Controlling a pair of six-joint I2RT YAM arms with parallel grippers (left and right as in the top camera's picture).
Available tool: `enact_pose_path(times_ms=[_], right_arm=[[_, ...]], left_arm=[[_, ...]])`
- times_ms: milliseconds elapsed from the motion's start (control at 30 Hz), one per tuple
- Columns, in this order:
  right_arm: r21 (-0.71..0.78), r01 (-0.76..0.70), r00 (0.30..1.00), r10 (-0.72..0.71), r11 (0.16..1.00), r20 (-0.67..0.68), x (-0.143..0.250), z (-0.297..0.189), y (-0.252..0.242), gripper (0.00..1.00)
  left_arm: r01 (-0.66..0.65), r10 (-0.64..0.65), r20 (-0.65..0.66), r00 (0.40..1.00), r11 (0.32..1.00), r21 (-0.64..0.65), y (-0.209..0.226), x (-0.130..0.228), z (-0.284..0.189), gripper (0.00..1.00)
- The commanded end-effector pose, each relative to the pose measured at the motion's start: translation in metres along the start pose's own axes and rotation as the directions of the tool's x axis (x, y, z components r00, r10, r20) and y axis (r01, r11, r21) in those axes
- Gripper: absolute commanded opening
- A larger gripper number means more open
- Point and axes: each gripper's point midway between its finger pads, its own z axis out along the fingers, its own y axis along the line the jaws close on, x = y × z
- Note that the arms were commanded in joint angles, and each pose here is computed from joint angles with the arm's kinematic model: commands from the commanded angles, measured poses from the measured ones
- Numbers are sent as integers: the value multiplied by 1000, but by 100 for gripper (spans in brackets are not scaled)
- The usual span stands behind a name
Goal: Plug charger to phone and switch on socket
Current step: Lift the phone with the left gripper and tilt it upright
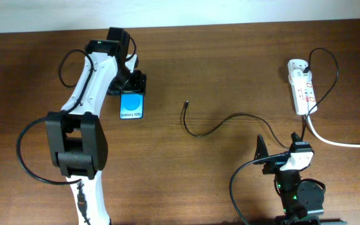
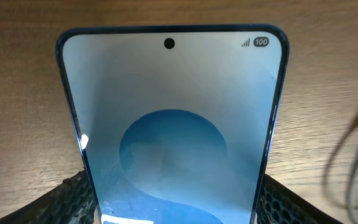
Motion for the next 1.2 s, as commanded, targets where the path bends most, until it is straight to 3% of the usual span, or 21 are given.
enact_pose_path(times_ms=[0,33,100,233,300,367,567,633,733,900,1000,1167], right_arm=[[-1,-3,1000,3,1000,-6,3,0,0,98],[-1,-3,1000,3,1000,-6,3,0,0,98],[-1,-3,1000,3,1000,-6,3,0,0,98],[-1,-3,1000,3,1000,-6,3,0,0,98],[-1,-3,1000,3,1000,-6,3,0,0,98],[-1,-3,1000,3,1000,-6,3,0,0,98],[-1,-3,1000,3,1000,-6,3,0,0,98],[-1,-3,1000,3,1000,-6,3,0,0,98],[-1,-3,1000,3,1000,-6,3,0,0,98],[-1,-3,1000,3,1000,-6,3,0,0,98],[-1,-3,1000,3,1000,-6,3,0,0,98],[-1,-3,1000,3,1000,-6,3,0,0,98]], left_arm=[[34,-37,38,999,998,61,-11,-11,-22,46],[44,-47,33,998,996,82,-15,-11,-24,36],[41,-45,20,999,980,195,-34,-9,-28,0],[75,-71,-23,997,935,347,-61,-4,-36,0],[271,-252,-100,963,896,352,-64,-3,-37,0],[474,-425,-212,880,813,338,-69,4,-39,0],[524,-342,-405,848,653,547,-117,15,-71,0],[529,-345,-409,845,651,545,-117,15,-71,0],[668,-432,-520,736,589,455,-117,24,-73,0],[754,-367,-675,640,472,458,-134,38,-99,0],[807,-394,-720,571,429,405,-119,43,-104,0],[847,-434,-733,524,358,393,-89,35,-109,0]])
